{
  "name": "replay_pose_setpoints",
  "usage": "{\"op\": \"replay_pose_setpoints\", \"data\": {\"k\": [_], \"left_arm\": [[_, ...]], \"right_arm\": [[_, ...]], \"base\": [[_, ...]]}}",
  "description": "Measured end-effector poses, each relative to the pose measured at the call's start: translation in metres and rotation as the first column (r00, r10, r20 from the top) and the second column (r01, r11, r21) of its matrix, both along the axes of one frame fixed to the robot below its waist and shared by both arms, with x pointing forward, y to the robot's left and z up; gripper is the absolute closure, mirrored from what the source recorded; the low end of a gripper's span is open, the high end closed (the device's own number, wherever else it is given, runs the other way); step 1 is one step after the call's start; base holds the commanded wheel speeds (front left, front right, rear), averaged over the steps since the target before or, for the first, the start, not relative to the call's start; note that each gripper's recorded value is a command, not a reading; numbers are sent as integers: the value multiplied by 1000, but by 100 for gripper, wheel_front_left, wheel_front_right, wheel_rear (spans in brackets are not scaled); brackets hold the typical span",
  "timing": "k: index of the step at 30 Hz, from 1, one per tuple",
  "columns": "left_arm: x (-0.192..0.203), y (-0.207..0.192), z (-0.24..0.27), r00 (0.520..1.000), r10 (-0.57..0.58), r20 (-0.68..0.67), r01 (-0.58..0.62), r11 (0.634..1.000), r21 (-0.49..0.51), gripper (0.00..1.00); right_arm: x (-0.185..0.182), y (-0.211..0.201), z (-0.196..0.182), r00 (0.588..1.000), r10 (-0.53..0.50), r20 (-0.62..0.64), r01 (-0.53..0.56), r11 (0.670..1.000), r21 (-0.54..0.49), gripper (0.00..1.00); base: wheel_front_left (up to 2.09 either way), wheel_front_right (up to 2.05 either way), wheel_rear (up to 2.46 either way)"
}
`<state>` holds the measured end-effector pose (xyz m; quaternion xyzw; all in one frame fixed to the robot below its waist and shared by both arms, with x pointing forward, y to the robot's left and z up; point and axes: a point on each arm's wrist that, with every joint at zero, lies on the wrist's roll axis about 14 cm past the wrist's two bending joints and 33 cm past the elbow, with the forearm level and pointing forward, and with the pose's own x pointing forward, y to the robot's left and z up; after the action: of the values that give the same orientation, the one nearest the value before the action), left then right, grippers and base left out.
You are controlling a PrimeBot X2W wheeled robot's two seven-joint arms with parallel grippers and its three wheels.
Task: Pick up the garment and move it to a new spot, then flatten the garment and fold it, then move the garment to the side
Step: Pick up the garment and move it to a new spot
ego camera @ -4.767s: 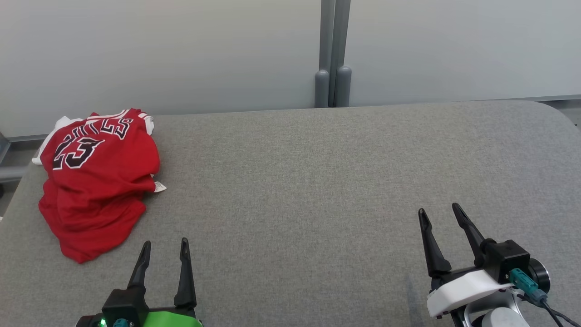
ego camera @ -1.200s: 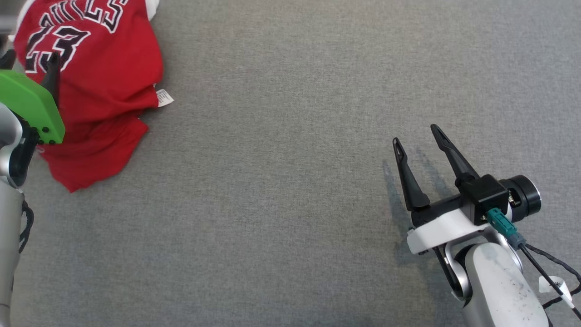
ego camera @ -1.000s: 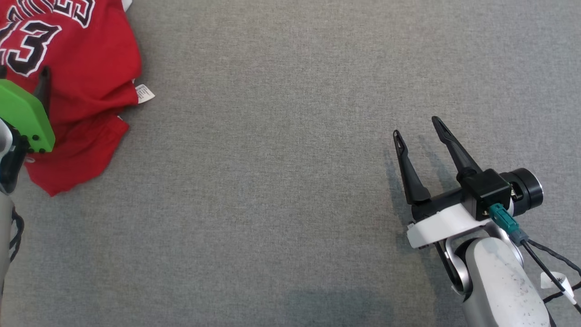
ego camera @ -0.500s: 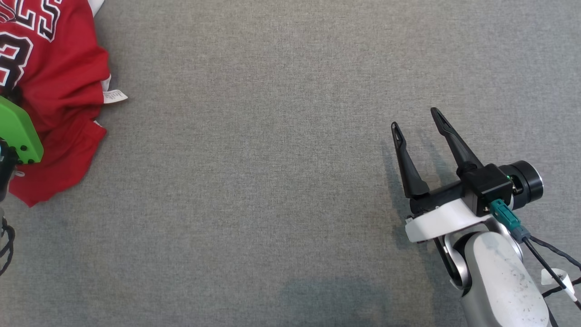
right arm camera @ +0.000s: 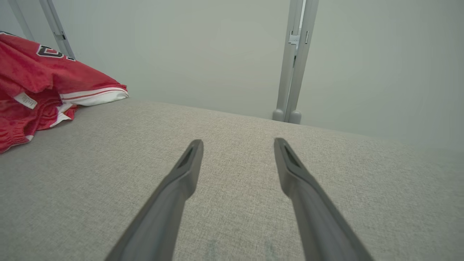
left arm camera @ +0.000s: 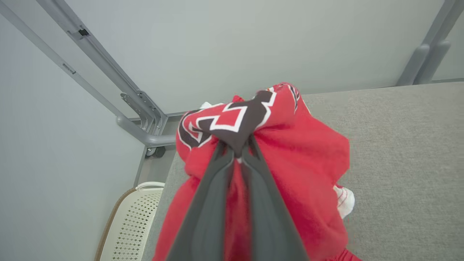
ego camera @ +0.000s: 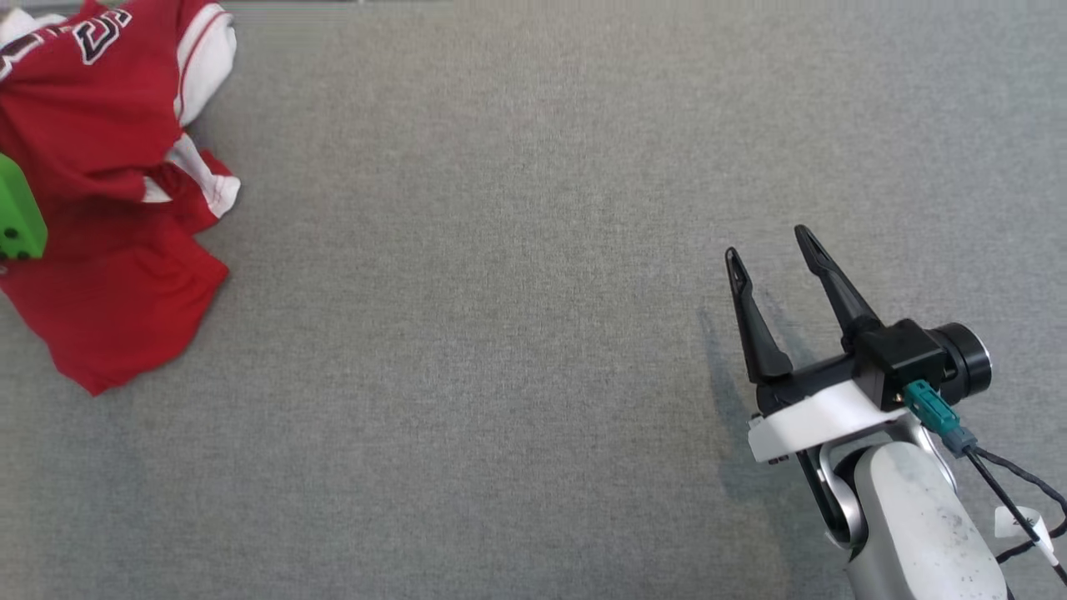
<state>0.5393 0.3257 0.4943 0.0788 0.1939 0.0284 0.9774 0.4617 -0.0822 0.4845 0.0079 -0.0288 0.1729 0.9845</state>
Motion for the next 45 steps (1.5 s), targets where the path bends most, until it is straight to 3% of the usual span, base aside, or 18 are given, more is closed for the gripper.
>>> {"op": "replay_pose_setpoints", "data": {"k": [6,14,19,30,38,42,45], "left_arm": [[5,-20,70,981,-87,172,78,995,59,100],[-2,-74,144,912,-247,326,219,968,122,100],[-7,-144,175,831,-397,391,375,917,135,100],[-55,-284,214,609,-607,511,644,754,127,100],[-95,-351,200,586,-620,522,718,695,20,100],[-94,-362,179,627,-604,493,710,703,-42,100],[-85,-366,149,688,-580,437,684,720,-121,100]], "right_arm": [[-14,-11,19,999,-31,33,30,999,17,0],[-39,-41,39,991,-115,71,113,993,28,0],[-58,-70,46,977,-198,83,196,980,35,0],[-92,-120,55,935,-339,106,336,941,50,0],[-103,-141,64,908,-397,132,392,918,59,0],[-99,-138,59,914,-389,117,385,921,53,0],[-91,-130,55,924,-368,105,364,930,56,0]], "base": [[0,0,0],[0,0,0],[0,0,0],[0,0,0],[0,0,0],[0,0,0],[0,0,0]]}}
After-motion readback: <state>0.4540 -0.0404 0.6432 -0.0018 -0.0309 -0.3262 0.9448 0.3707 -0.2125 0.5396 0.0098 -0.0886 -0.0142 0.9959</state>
